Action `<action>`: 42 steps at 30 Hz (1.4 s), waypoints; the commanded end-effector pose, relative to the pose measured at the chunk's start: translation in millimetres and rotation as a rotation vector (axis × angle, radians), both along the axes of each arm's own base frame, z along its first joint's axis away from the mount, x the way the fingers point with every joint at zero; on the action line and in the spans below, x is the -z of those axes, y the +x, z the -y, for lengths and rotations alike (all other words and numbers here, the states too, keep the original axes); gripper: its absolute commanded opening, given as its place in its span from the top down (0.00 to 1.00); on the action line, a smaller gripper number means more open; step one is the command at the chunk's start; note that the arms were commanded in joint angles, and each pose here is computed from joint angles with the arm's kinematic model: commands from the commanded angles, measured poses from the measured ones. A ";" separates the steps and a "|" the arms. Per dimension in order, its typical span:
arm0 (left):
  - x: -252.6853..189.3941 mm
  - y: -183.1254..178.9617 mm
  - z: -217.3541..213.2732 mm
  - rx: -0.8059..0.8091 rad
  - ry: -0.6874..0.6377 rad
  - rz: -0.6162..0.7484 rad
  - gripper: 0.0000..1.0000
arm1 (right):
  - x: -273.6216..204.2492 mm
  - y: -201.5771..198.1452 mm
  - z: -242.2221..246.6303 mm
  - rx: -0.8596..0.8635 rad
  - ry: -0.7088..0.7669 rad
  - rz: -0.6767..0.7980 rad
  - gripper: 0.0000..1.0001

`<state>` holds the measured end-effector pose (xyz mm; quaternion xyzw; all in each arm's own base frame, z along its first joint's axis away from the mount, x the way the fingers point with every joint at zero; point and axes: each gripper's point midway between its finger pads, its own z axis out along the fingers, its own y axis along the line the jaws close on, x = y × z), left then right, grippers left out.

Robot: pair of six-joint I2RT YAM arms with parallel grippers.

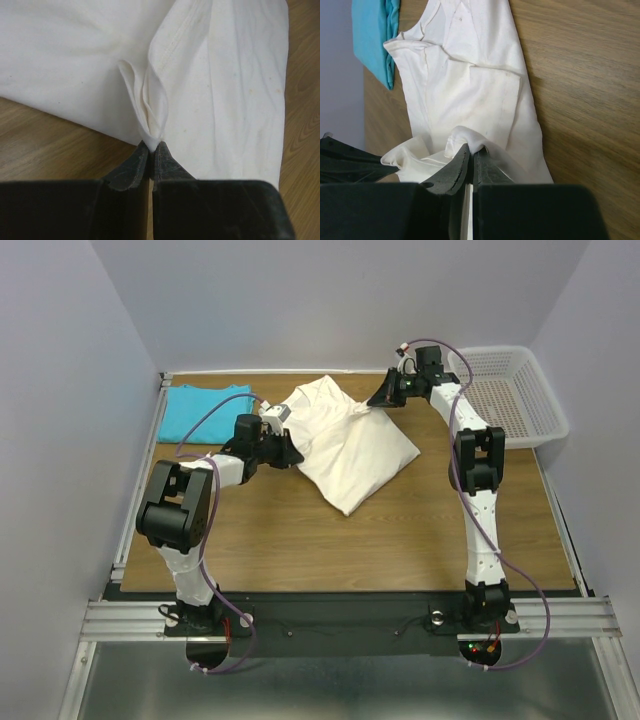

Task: Fold and stack the t-shirts
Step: Fold the tshirt

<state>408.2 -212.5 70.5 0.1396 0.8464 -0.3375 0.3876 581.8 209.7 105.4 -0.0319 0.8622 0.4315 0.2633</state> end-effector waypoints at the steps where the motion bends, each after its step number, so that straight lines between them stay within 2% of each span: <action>1: -18.6 15.3 3.0 0.002 -0.023 0.057 1.00 | -3.3 8.3 -8.5 -0.001 0.008 0.052 0.98; 8: -14.7 16.4 -1.9 -0.021 -0.007 0.050 1.00 | -1.0 10.1 -9.7 0.000 0.009 0.054 0.93; 11: -12.8 19.9 -7.7 -0.059 0.012 0.044 1.00 | -4.1 11.7 -12.5 -0.008 0.015 0.067 0.76; 12: -13.4 21.3 -10.3 -0.076 0.017 0.044 0.95 | -5.3 12.0 -14.2 -0.015 0.019 0.072 0.65; 14: -19.1 29.6 -20.0 -0.154 0.029 0.053 0.81 | -14.9 14.5 -13.3 -0.018 0.017 0.103 0.57; 15: -23.2 32.6 -25.3 -0.178 0.030 0.062 0.67 | -19.6 15.2 -13.8 -0.020 0.014 0.119 0.51; 18: -44.7 41.2 -37.5 -0.257 0.030 0.120 0.54 | -38.2 20.2 -10.0 -0.010 0.008 0.171 0.42; 22: -75.9 49.3 -54.7 -0.343 0.055 0.212 0.39 | -65.0 21.1 -7.8 -0.020 -0.003 0.250 0.41; 27: -118.8 45.2 -72.9 -0.392 0.078 0.333 0.38 | -84.6 -3.0 3.9 -0.143 -0.061 0.388 0.41; 28: -121.3 41.4 -72.2 -0.380 0.075 0.335 0.38 | -107.9 -13.4 7.3 -0.173 -0.072 0.454 0.40; 29: -125.3 35.6 -69.0 -0.354 0.058 0.335 0.39 | -84.9 -22.9 16.3 -0.208 -0.125 0.461 0.40; 34: -94.9 4.3 -58.2 -0.299 0.016 0.174 0.41 | -64.5 -53.1 49.4 -0.218 -0.273 0.483 0.37; 42: -45.7 -63.9 -44.8 -0.270 -0.121 -0.030 0.43 | -16.2 -82.2 103.3 -0.146 -0.403 0.355 0.36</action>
